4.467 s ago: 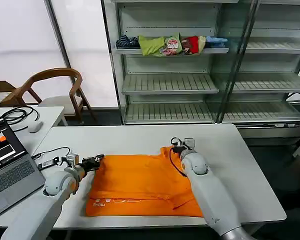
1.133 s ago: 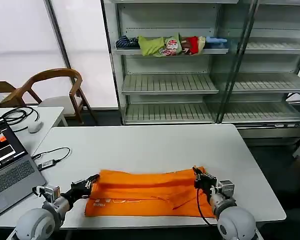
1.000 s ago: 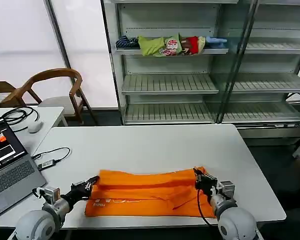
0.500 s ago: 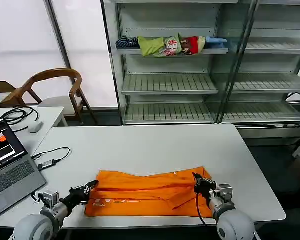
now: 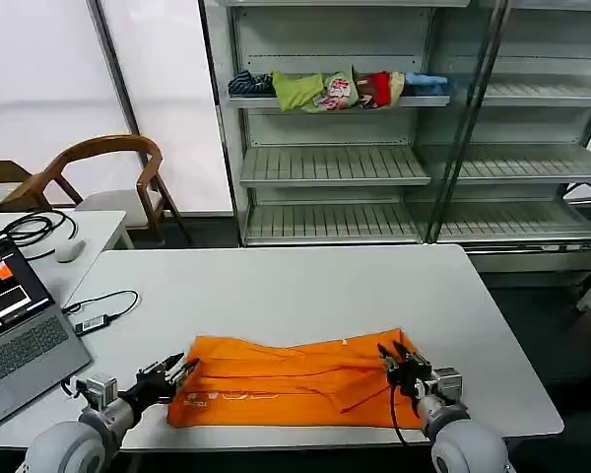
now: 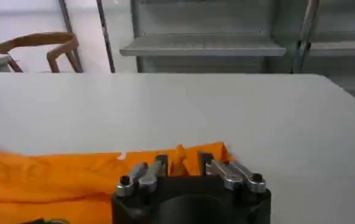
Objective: Fold and organize the clothes.
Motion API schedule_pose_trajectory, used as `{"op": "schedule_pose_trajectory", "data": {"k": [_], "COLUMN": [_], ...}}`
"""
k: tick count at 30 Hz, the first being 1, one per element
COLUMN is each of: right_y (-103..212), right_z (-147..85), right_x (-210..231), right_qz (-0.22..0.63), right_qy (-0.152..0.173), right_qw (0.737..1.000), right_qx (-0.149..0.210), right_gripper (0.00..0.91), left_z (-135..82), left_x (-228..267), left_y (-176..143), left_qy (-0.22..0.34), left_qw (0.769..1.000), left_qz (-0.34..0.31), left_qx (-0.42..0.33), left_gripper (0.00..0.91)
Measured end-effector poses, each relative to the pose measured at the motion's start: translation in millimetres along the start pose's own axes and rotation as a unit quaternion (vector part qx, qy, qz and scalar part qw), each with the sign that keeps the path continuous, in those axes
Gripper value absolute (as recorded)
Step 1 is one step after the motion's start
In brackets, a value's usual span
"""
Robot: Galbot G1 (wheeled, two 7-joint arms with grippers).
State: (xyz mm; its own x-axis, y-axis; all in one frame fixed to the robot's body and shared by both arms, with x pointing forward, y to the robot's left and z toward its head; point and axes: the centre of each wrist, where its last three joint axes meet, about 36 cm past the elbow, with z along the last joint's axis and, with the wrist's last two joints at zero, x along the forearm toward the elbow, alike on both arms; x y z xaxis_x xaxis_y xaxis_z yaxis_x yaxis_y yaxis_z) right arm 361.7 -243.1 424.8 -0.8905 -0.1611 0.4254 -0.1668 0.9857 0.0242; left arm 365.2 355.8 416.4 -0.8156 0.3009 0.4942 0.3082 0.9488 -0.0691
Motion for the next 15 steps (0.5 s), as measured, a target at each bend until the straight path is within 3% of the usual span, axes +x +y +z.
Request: {"op": "schedule_pose_trajectory", "data": {"k": [8, 15], "right_y": [-5, -16], "right_z": [-2, 2], "right_x": [19, 39], "right_qz": [0.007, 0.02], "right_qy": [-0.021, -0.042], "right_qw": [1.0, 0.999], "right_qx": [0.011, 0.028], "right_gripper": [0.907, 0.907], "left_z": [-8, -1], "left_x": [6, 12], "left_y": [-8, -30], "left_qy": [-0.023, -0.035], "left_qw": [1.0, 0.999], "left_qz": [-0.015, -0.028], "left_qx": [0.0, 0.008], "left_gripper": [0.907, 0.907]}}
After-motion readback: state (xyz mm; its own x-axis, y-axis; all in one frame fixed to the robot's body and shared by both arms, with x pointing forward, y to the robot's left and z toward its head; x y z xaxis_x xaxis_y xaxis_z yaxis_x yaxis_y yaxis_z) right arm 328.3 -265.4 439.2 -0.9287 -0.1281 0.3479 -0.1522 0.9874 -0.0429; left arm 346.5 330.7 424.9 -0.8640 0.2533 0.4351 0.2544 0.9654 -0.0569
